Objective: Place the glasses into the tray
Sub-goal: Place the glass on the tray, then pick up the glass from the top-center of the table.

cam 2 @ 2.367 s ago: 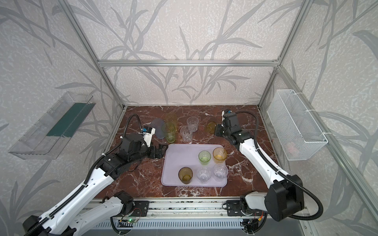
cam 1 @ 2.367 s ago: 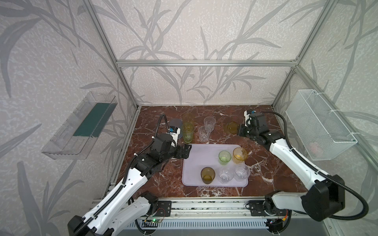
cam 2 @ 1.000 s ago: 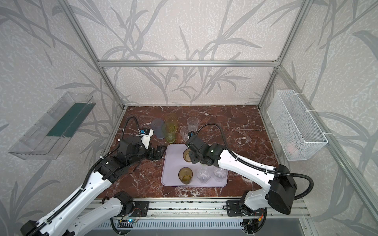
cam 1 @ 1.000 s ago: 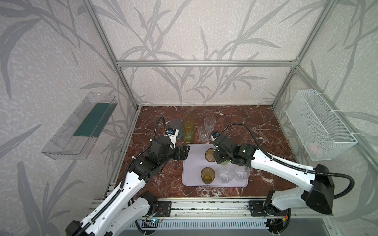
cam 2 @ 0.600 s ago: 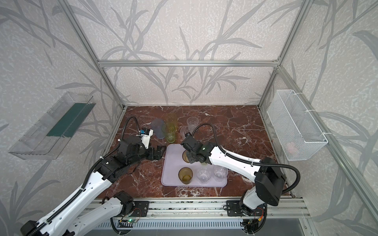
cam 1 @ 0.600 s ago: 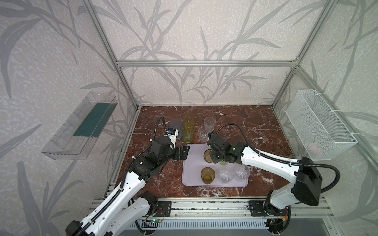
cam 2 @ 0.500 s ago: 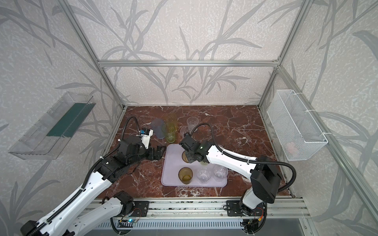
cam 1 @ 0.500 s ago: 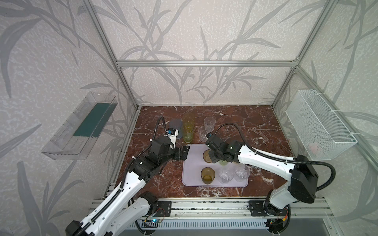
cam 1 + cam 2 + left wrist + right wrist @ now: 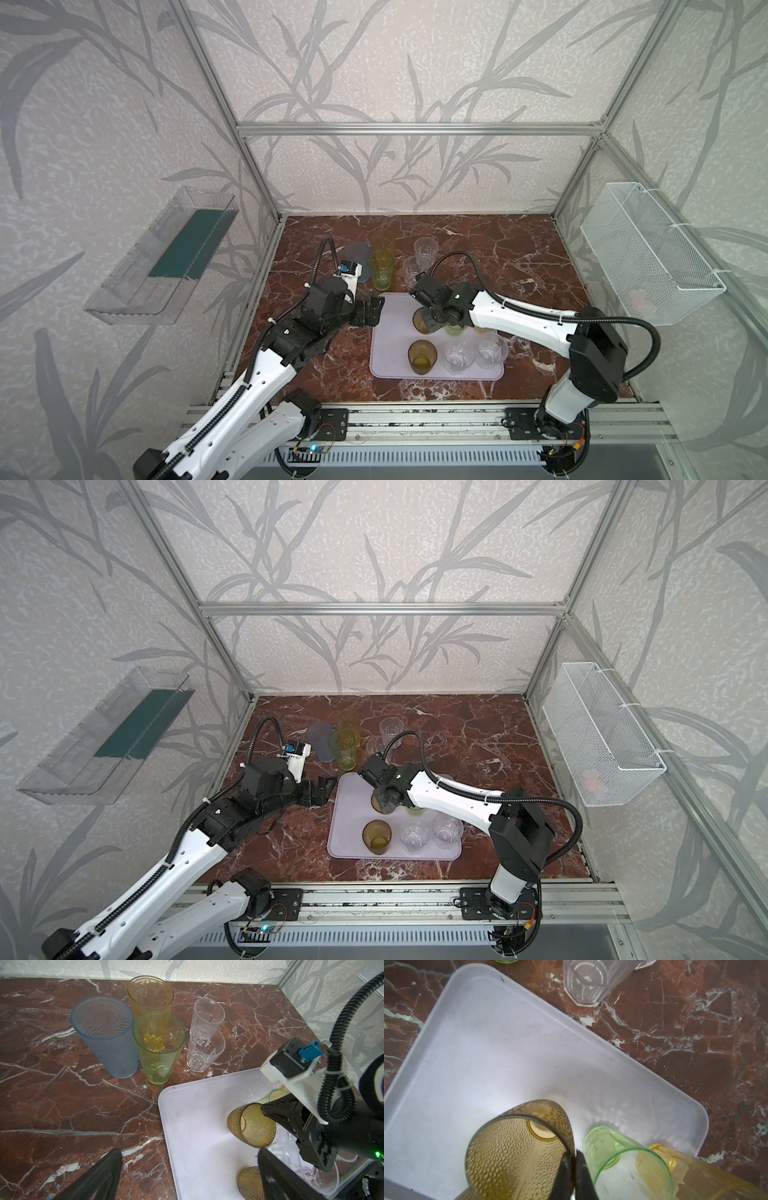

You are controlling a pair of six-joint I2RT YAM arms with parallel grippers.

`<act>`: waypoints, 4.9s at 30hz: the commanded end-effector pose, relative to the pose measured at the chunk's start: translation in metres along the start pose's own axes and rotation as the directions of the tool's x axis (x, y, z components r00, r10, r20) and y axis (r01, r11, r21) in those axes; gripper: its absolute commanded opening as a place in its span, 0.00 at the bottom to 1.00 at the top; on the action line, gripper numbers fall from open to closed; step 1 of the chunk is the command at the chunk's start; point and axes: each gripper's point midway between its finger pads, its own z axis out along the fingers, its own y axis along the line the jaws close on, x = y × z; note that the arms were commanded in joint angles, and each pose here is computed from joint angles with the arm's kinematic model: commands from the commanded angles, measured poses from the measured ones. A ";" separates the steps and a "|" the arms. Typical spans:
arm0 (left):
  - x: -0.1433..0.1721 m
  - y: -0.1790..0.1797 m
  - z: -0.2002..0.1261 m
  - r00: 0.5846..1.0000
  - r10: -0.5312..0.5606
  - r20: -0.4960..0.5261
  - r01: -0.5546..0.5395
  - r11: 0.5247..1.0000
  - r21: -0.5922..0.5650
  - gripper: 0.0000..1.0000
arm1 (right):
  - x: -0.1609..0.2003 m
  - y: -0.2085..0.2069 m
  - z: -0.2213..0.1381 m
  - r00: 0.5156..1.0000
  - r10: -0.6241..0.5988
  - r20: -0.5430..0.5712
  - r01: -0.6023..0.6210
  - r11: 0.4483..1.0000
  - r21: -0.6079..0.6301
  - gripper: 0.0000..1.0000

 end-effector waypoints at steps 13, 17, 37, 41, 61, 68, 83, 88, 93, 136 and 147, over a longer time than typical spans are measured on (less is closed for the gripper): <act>0.001 0.004 -0.003 1.000 0.013 -0.002 -0.013 1.000 -0.013 0.99 | -0.005 0.005 -0.004 1.000 0.007 0.006 -0.007 1.000 -0.017 0.38; 0.002 0.004 -0.004 1.000 0.012 -0.002 -0.012 1.000 -0.013 0.99 | -0.015 0.007 -0.014 0.999 0.012 0.040 -0.010 0.999 -0.041 0.49; -0.008 -0.014 -0.010 0.999 0.028 0.029 -0.030 0.996 0.082 0.99 | -0.153 -0.067 -0.041 0.883 0.331 0.333 -0.256 0.934 -0.249 0.97; -0.013 -0.016 -0.016 0.996 0.062 0.056 -0.067 0.994 0.090 0.99 | -0.180 -0.082 -0.008 0.880 0.381 0.285 -0.316 0.916 -0.248 0.97; -0.009 -0.011 -0.018 0.995 0.085 0.057 -0.089 0.994 0.071 0.99 | -0.190 -0.145 0.077 0.921 0.361 0.146 -0.368 0.930 0.025 0.53; -0.007 -0.007 -0.016 0.995 0.082 0.050 -0.085 0.995 0.047 0.99 | -0.188 -0.148 0.091 0.920 0.374 0.118 -0.378 0.926 0.009 0.42; -0.007 -0.003 -0.014 0.996 0.081 0.048 -0.082 0.996 0.024 0.99 | -0.191 -0.145 0.110 0.930 0.363 0.067 -0.365 0.931 0.019 0.23; -0.007 -0.001 -0.015 0.995 0.083 0.052 -0.084 0.996 0.015 0.99 | -0.189 -0.148 0.116 0.935 0.351 0.040 -0.353 0.934 0.048 0.12; -0.008 0.000 -0.015 0.995 0.083 0.053 -0.084 0.996 0.009 0.99 | -0.190 -0.145 0.122 0.938 0.347 0.019 -0.347 0.937 0.045 0.12; -0.009 -0.012 -0.020 0.990 -0.121 0.069 0.114 0.989 0.094 0.99 | -0.140 -0.165 -0.027 0.849 0.451 0.276 -0.427 0.892 -0.146 0.00; -0.001 -0.026 0.011 0.978 -0.205 -0.038 0.208 0.968 0.141 0.99 | -0.087 -0.148 -0.064 0.831 0.468 0.302 -0.400 0.879 -0.260 0.00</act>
